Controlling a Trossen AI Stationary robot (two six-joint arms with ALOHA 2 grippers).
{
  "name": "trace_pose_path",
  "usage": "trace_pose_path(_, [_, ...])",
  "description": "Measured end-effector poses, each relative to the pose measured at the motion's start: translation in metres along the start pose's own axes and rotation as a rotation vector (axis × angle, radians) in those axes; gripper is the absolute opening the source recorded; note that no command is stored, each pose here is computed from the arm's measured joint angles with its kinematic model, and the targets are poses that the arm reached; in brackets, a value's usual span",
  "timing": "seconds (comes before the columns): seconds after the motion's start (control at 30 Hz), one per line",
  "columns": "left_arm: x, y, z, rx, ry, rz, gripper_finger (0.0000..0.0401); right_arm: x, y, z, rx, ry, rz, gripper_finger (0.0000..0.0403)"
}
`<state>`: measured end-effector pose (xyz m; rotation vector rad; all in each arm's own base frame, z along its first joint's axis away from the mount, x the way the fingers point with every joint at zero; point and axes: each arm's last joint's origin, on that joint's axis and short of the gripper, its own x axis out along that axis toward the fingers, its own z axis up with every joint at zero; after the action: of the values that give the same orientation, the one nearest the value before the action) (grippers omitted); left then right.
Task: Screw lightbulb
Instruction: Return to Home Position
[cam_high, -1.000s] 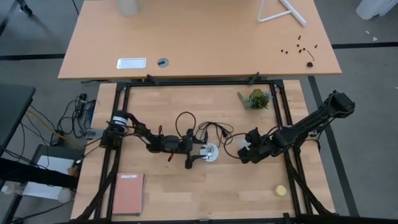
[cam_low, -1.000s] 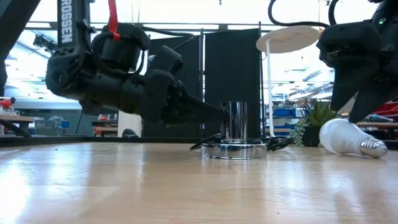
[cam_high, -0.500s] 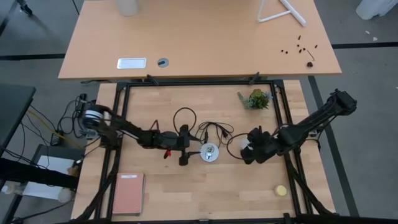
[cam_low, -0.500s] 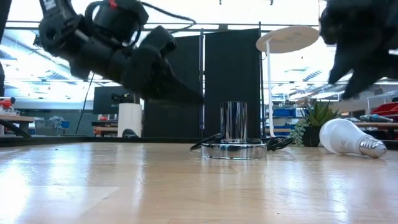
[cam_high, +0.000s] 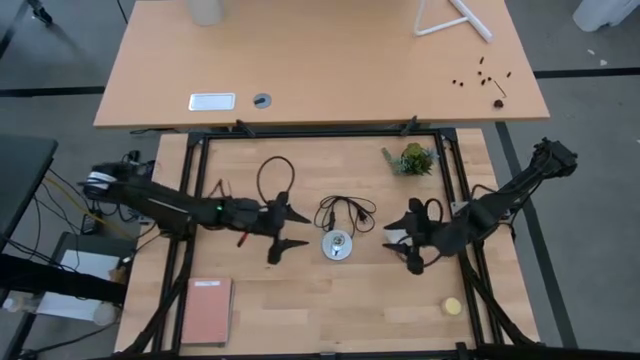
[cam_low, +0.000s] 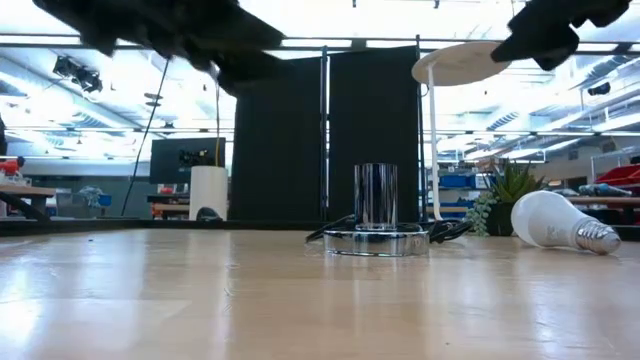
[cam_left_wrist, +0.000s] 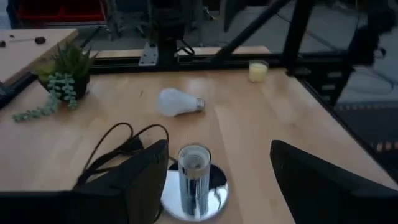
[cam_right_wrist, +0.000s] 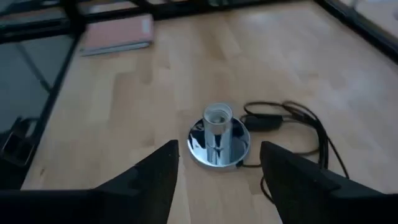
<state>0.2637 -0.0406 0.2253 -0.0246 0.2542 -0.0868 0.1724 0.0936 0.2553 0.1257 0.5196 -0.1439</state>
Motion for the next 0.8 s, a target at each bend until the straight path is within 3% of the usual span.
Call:
trace_pose_path(0.2, [-0.047,-0.003,0.010,0.109,0.026,-0.026,0.0286,-0.012,-0.015,-0.014,-0.101,-0.055,0.068,0.0204])
trace_pose_path(0.4, [-0.084,0.001,-0.011,0.137,0.040,-0.023,0.0286,-0.020,-0.031,-0.033,-0.117,-0.116,0.103,0.0187])
trace_pose_path(0.63, [-0.101,0.003,-0.036,0.129,-0.050,-0.054,0.0286,-0.022,-0.045,-0.056,-0.094,-0.267,0.164,0.0178])
trace_pose_path(0.8, [-0.104,0.000,-0.052,0.152,-0.088,-0.203,0.0286,-0.022,-0.052,-0.069,-0.074,-0.310,0.187,0.0178])
